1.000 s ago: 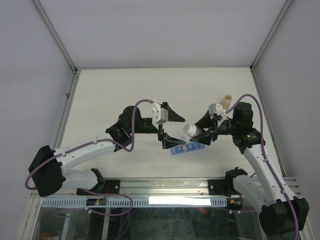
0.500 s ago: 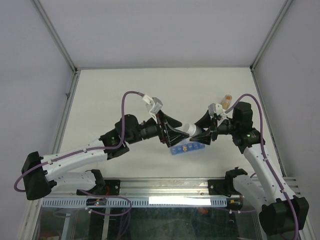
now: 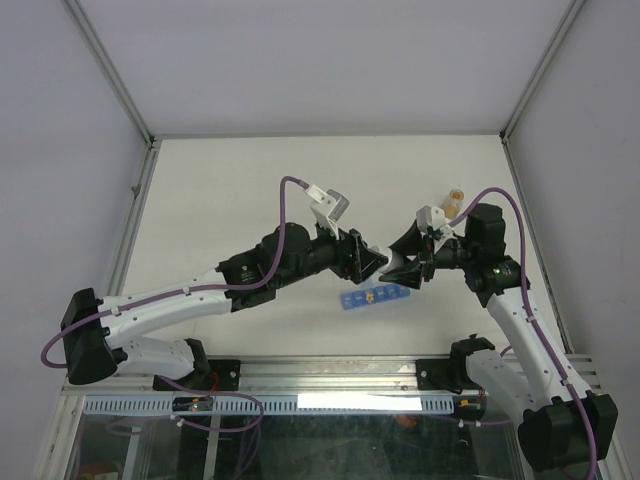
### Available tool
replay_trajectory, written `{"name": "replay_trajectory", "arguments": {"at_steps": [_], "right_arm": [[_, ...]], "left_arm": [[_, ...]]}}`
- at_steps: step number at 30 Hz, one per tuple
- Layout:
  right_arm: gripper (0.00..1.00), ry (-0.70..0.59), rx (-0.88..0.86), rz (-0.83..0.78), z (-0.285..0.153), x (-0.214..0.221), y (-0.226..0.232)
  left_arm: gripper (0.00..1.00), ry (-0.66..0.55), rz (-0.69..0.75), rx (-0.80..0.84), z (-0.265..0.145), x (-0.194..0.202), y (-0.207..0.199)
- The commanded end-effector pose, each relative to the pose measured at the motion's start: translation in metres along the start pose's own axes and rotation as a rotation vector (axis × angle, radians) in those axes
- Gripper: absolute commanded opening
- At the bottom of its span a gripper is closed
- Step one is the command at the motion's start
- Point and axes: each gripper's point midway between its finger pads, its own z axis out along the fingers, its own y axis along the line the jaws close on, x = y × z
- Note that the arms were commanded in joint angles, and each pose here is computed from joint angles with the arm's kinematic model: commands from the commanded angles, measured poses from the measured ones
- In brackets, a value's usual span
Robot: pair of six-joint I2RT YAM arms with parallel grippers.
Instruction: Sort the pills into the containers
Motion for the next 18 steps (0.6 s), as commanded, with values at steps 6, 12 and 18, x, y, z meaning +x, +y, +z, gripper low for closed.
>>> {"name": "replay_trajectory", "arguments": {"at_steps": [6, 12, 18], "right_arm": [[0.00, -0.024, 0.001, -0.102, -0.002, -0.024, -0.002], [0.00, -0.024, 0.000, -0.102, -0.002, -0.024, -0.002], [0.00, -0.025, -0.001, -0.105, -0.002, -0.024, -0.001]], "left_arm": [[0.58, -0.010, -0.004, 0.038, 0.002, -0.013, -0.017], [0.39, 0.016, 0.008, 0.076, 0.004, -0.010, -0.024], [0.16, 0.051, 0.197, 0.278, -0.001, 0.003, -0.048]]}}
